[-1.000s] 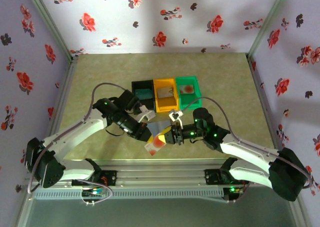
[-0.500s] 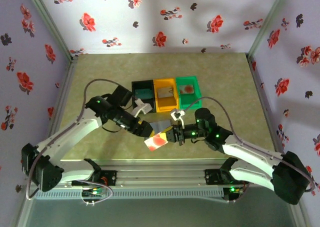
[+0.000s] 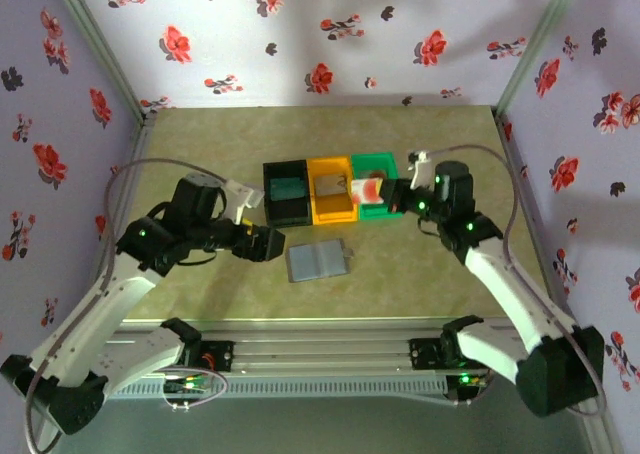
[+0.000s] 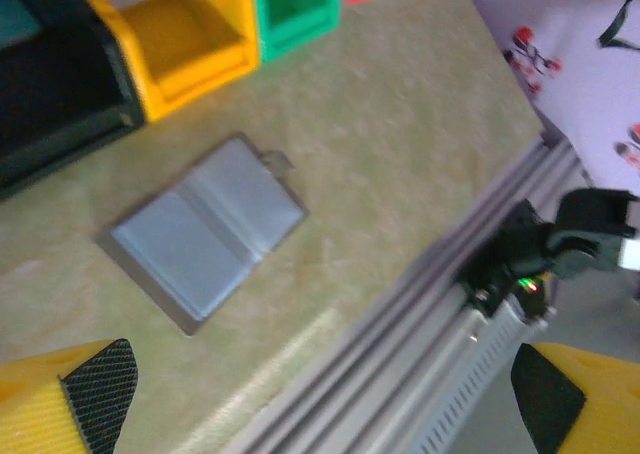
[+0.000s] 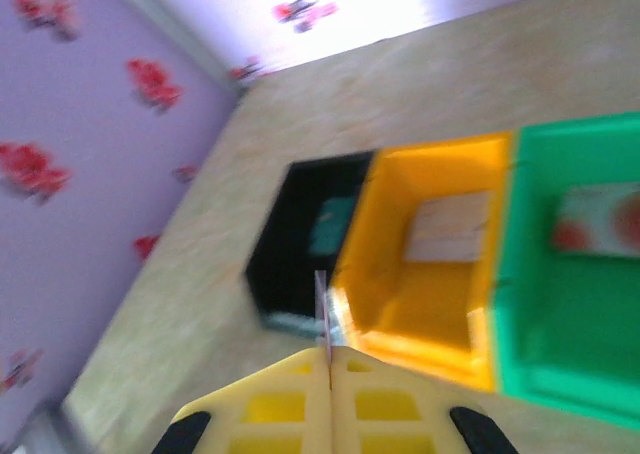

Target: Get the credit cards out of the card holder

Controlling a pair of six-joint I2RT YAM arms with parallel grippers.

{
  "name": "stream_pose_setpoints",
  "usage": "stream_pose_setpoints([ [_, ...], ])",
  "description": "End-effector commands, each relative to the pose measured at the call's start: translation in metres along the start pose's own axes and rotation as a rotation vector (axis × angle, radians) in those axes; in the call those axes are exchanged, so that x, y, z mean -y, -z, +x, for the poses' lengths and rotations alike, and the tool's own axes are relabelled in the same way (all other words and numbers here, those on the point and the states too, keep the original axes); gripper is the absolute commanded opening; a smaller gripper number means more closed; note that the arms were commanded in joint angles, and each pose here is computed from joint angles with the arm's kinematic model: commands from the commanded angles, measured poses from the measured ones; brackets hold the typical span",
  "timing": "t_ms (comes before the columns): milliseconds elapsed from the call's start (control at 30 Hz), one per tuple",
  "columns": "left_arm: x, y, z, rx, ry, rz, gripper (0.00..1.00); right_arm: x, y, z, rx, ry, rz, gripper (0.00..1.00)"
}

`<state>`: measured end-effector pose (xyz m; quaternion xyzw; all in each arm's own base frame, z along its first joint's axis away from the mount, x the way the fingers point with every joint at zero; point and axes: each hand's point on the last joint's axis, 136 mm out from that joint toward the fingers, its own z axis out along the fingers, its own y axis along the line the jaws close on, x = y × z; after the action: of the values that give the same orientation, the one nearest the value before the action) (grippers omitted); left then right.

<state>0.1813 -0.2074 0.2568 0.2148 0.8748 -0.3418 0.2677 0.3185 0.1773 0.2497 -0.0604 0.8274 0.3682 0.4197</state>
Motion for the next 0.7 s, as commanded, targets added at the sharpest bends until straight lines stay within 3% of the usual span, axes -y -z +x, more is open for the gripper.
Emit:
stream_pose_setpoints([
  [0, -0.025, 0.004, -0.015, 0.138, 0.036, -0.126, 1.00, 0.047, -0.016, -0.001, -0.083, -0.029, 0.168, 0.00],
  [267, -0.047, 0.011, -0.009, 0.242, 0.050, -0.214, 1.00, 0.098, -0.063, -0.018, -0.179, 0.025, 0.332, 0.00],
  [667, -0.056, 0.010, -0.009, 0.241, 0.044, -0.256, 1.00, 0.137, -0.136, -0.016, -0.267, -0.051, 0.307, 0.00],
])
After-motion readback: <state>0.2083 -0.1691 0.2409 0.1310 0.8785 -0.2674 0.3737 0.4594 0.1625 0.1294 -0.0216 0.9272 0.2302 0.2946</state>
